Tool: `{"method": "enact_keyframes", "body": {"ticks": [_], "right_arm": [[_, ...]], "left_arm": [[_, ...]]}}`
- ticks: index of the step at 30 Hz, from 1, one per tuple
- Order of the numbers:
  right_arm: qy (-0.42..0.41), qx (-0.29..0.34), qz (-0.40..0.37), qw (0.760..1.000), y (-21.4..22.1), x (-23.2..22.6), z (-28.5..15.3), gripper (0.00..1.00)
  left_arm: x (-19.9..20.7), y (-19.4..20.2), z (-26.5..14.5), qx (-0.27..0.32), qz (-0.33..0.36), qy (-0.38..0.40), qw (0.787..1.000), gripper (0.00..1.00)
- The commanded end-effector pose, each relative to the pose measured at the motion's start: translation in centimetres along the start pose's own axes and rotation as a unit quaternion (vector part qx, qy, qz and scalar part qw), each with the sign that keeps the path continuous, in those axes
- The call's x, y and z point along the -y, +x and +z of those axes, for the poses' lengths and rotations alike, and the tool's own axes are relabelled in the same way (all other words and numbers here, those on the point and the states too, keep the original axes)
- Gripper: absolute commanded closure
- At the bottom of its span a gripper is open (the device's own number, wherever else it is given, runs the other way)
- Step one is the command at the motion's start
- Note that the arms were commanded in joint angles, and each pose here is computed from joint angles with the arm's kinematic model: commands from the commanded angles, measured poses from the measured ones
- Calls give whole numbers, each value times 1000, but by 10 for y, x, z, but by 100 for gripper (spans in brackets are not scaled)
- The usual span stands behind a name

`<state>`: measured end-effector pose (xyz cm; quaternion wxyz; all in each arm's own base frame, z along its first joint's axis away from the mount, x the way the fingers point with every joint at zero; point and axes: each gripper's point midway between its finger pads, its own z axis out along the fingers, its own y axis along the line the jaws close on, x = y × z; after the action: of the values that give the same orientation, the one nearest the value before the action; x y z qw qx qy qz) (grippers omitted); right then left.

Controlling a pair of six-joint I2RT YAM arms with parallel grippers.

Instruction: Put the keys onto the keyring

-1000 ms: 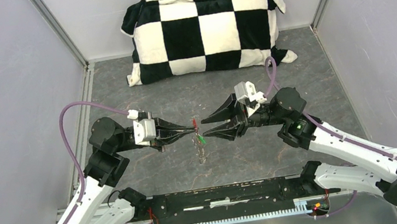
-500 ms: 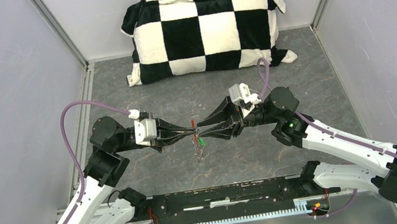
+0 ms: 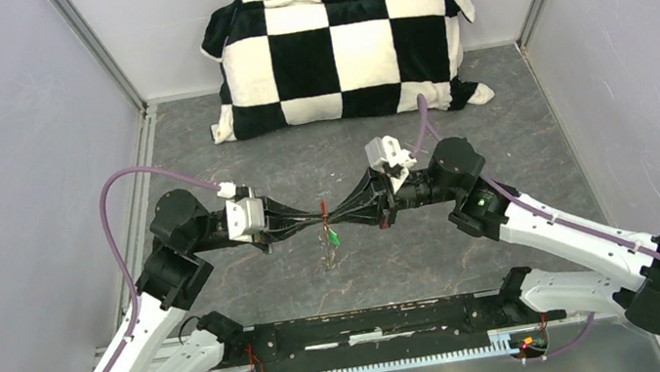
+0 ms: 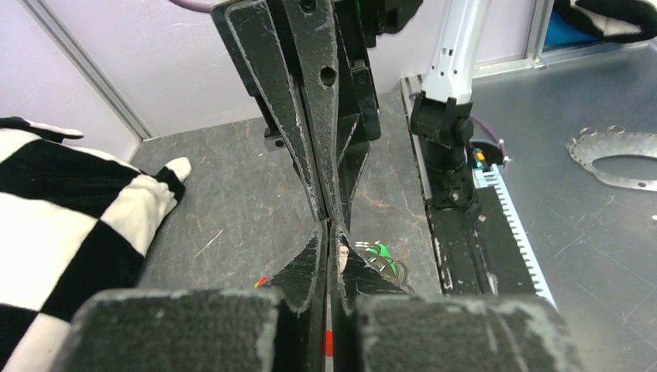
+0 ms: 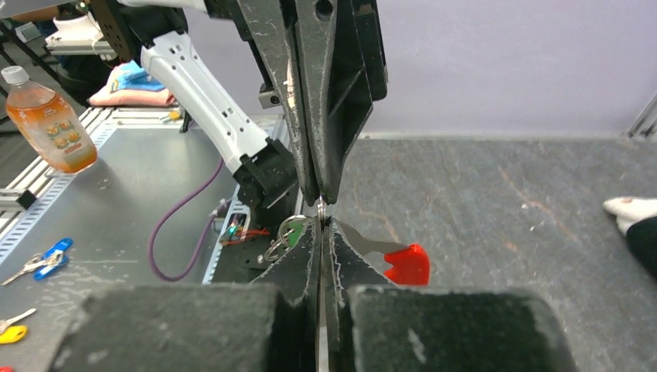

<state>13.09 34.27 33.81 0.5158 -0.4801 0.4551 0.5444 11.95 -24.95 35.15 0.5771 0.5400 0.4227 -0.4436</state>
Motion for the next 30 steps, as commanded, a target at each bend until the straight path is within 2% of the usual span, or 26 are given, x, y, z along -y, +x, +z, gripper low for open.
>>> {"method": "enact_keyframes", "body": {"ticks": [1,3,7,11,16,30], "right_arm": [[31,-54,5,998,-14,13,0,100],[47,-106,16,993,-6,20,-4,100],[65,-203,38,976,16,28,-12,100],[73,-258,36,963,24,29,-17,100],[83,-299,22,951,25,30,-14,100],[74,-336,-4,939,17,21,17,100]], "left_arm": [[0,7,-4,-48,37,16,998,94],[1,22,-7,-87,33,31,995,81],[1,38,-10,-133,33,54,989,71],[0,46,-13,-161,37,67,984,70],[1,55,-15,-187,26,85,978,72],[4,61,-15,-193,16,94,976,72]]}}
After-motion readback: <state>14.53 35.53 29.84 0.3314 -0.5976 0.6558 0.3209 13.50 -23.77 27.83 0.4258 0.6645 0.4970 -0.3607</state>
